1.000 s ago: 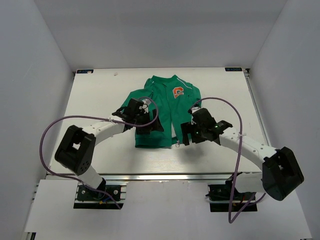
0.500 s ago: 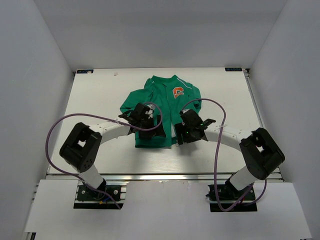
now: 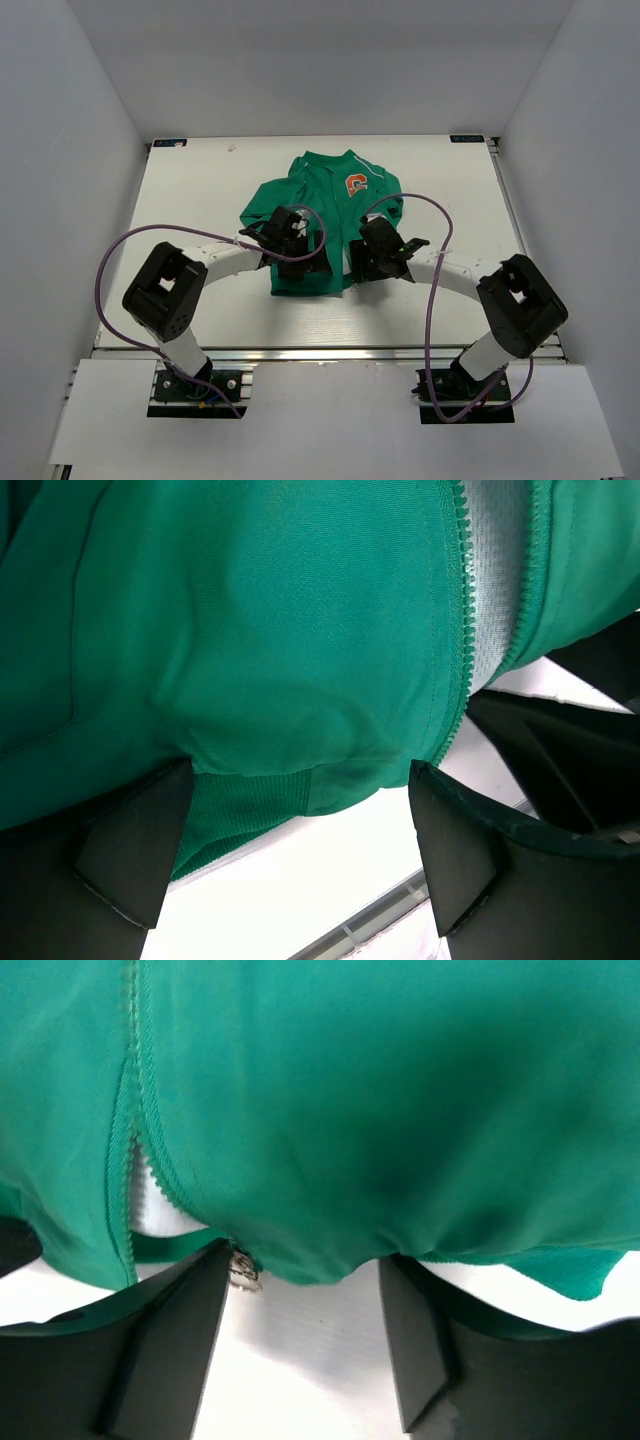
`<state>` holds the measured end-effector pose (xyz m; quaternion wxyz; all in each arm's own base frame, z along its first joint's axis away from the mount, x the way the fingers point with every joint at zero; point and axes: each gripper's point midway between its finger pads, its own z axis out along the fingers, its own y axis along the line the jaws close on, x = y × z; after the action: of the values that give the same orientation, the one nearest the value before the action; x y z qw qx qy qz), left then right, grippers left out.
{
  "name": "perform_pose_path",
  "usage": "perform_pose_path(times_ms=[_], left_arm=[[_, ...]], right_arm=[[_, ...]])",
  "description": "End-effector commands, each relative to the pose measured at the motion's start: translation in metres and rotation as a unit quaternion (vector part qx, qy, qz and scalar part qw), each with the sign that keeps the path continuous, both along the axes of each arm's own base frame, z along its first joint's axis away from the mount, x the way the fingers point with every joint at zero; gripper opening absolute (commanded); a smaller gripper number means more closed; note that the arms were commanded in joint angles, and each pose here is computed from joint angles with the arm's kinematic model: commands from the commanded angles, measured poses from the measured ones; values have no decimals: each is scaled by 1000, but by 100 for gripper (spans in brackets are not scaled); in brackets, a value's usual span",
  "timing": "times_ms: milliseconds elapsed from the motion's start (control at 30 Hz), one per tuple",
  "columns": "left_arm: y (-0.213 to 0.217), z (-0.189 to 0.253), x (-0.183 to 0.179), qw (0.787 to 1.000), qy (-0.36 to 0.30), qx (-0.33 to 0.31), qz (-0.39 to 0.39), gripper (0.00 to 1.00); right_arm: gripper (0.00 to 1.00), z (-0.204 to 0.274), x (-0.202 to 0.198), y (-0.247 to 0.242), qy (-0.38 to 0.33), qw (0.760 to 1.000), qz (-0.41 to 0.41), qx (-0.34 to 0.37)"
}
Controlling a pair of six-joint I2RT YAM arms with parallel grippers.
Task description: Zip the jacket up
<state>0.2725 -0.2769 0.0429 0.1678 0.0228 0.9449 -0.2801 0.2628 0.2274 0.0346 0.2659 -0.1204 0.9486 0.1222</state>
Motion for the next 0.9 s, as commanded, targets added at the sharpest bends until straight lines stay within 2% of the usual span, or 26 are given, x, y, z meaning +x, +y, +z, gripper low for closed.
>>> perform_pose_path(times_ms=[0, 100, 133, 233, 300, 333, 367, 667, 867], left_arm=[[1, -6, -1, 1000, 1, 5, 4, 98], [2, -7, -2, 1000, 2, 6, 5, 98], [2, -6, -3, 1000, 2, 6, 5, 98], [2, -6, -2, 1000, 1, 5, 5, 98], [2, -6, -2, 1000, 0, 4, 5, 98], [2, -5, -2, 1000, 0, 3, 4, 98], [2, -6, -2, 1000, 0, 5, 5, 98], [6, -11, 1, 1000, -4, 19, 8, 98], [4, 1, -3, 1000, -14, 7, 2, 96]], right_arm=[[65, 8, 14, 12, -19, 999, -24, 22], [43, 11, 14, 12, -24, 999, -27, 28], [30, 11, 14, 11, -26, 999, -28, 28], [13, 13, 11, 9, -29, 999, -28, 30], [11, 14, 7, 9, -25, 999, -23, 36], [2, 14, 4, 10, -20, 999, -17, 41], [0, 15, 1, 12, -16, 999, -11, 45], [0, 23, -45, 6, 27, 995, 48, 81], [0, 7, -70, -1, 69, 992, 64, 85]])
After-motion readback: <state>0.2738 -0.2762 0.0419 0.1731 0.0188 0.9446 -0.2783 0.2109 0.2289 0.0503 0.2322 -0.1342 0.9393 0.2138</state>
